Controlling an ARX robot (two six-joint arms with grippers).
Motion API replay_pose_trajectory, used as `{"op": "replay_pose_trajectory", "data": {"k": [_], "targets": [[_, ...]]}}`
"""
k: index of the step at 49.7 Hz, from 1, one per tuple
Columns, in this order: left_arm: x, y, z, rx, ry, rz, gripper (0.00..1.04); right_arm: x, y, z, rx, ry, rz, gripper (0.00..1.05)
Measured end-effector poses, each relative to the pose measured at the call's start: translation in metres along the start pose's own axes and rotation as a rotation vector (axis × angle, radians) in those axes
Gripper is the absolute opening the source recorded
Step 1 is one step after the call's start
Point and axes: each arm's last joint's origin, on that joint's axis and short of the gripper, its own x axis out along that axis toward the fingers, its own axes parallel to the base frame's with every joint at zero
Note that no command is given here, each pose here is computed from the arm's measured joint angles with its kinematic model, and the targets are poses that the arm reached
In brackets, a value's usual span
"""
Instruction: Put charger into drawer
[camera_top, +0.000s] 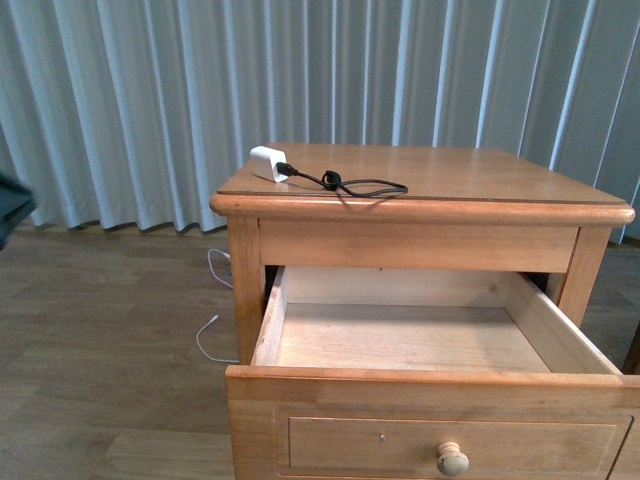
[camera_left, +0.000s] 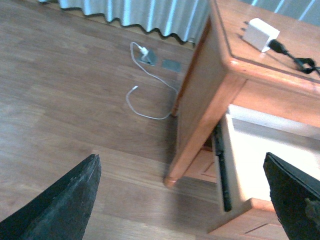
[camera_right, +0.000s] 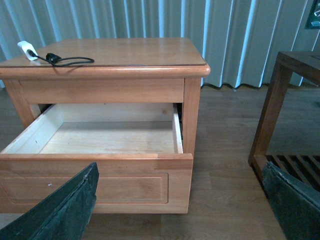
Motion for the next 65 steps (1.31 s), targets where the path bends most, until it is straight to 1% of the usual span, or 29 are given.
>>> {"op": "replay_pose_trajectory", "data": {"k": [3, 5, 9, 14, 18, 26, 39, 43, 51, 56, 65], "targets": [[0.023, -0.016, 0.015, 0.006, 0.01, -0.05, 0.99, 0.0, 0.0, 0.0, 0.0, 0.0, 0.0, 0.97], [0.034, -0.022, 0.022, 0.008, 0.006, -0.056, 0.99, 0.0, 0.0, 0.0, 0.0, 0.0, 0.0, 0.97], [0.066, -0.036, 0.044, 0.004, -0.007, -0.057, 0.99, 0.0, 0.0, 0.0, 0.0, 0.0, 0.0, 0.97], [0.098, -0.048, 0.06, -0.006, -0.009, -0.046, 0.99, 0.0, 0.0, 0.0, 0.0, 0.0, 0.0, 0.97], [0.124, -0.058, 0.066, -0.022, 0.002, -0.034, 0.99, 0.0, 0.0, 0.0, 0.0, 0.0, 0.0, 0.97], [0.18, -0.082, 0.065, -0.064, 0.042, 0.01, 0.99, 0.0, 0.0, 0.0, 0.0, 0.0, 0.0, 0.97], [0.238, -0.121, 0.061, -0.078, 0.075, 0.011, 0.99, 0.0, 0.0, 0.0, 0.0, 0.0, 0.0, 0.97], [0.25, -0.133, 0.06, -0.076, 0.077, 0.008, 0.99, 0.0, 0.0, 0.0, 0.0, 0.0, 0.0, 0.97], [0.267, -0.148, 0.057, -0.068, 0.08, 0.017, 0.99, 0.0, 0.0, 0.0, 0.0, 0.0, 0.0, 0.97], [0.275, -0.154, 0.053, -0.061, 0.086, 0.033, 0.99, 0.0, 0.0, 0.0, 0.0, 0.0, 0.0, 0.97], [0.282, -0.156, 0.047, -0.044, 0.104, 0.074, 0.99, 0.0, 0.0, 0.0, 0.0, 0.0, 0.0, 0.97]]}}
